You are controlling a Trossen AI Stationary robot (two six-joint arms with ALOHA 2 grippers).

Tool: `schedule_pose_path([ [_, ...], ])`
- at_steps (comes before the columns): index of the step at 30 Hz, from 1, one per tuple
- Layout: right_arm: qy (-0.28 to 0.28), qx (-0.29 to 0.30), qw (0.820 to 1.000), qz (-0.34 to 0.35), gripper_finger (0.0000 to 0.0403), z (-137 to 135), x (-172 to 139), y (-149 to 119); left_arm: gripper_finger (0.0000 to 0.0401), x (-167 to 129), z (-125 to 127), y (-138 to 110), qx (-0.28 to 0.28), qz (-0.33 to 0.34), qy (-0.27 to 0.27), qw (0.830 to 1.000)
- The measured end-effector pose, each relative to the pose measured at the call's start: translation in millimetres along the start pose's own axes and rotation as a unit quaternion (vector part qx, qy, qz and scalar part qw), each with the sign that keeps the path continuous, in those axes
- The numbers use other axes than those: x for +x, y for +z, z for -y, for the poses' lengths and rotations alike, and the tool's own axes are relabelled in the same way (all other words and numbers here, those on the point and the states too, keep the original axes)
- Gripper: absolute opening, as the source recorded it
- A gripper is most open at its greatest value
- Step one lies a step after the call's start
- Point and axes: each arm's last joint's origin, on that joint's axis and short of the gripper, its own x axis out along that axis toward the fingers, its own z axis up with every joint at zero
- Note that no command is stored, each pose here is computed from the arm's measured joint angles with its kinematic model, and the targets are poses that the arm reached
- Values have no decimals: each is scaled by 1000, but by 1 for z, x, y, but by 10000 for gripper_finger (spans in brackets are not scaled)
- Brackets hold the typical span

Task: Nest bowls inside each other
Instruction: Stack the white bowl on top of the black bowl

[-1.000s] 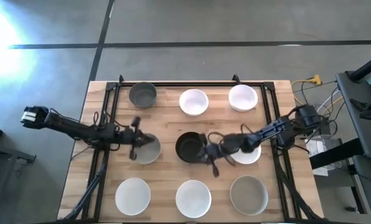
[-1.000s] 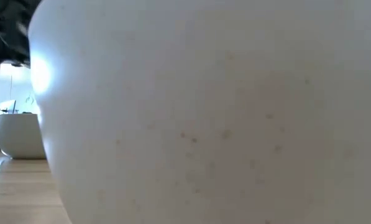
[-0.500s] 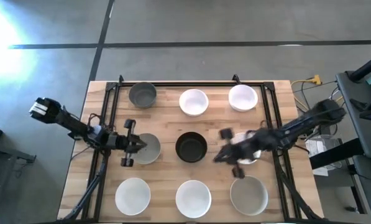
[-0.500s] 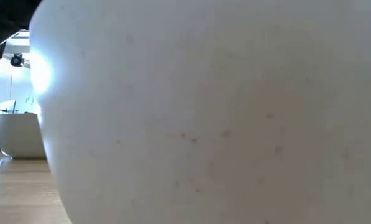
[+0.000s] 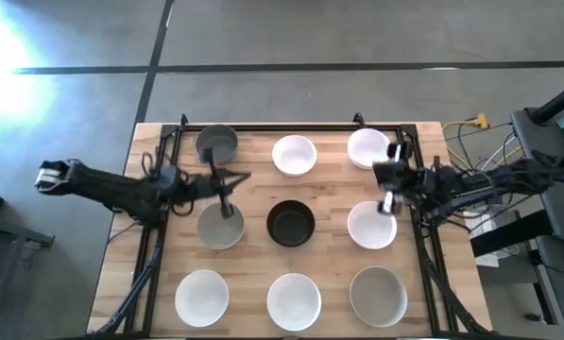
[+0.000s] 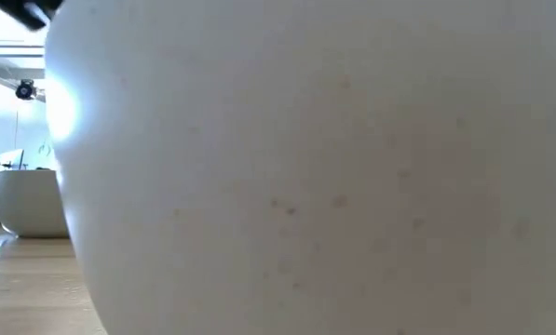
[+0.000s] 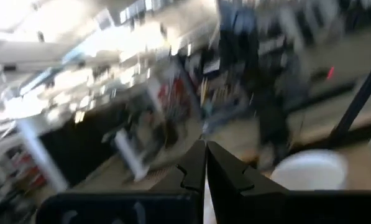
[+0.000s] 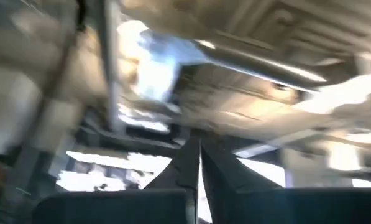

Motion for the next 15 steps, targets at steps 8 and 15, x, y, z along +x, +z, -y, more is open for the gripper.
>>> schedule_pose_path([
  [8, -130, -263, 908, -298, 9, 38, 38, -16, 0, -7, -49, -6, -14, -109, 38, 993],
  [15, -130, -195, 801, -551, 9, 82, 55, -29, 0, -27, -34, -48, -77, -172, 34, 981],
])
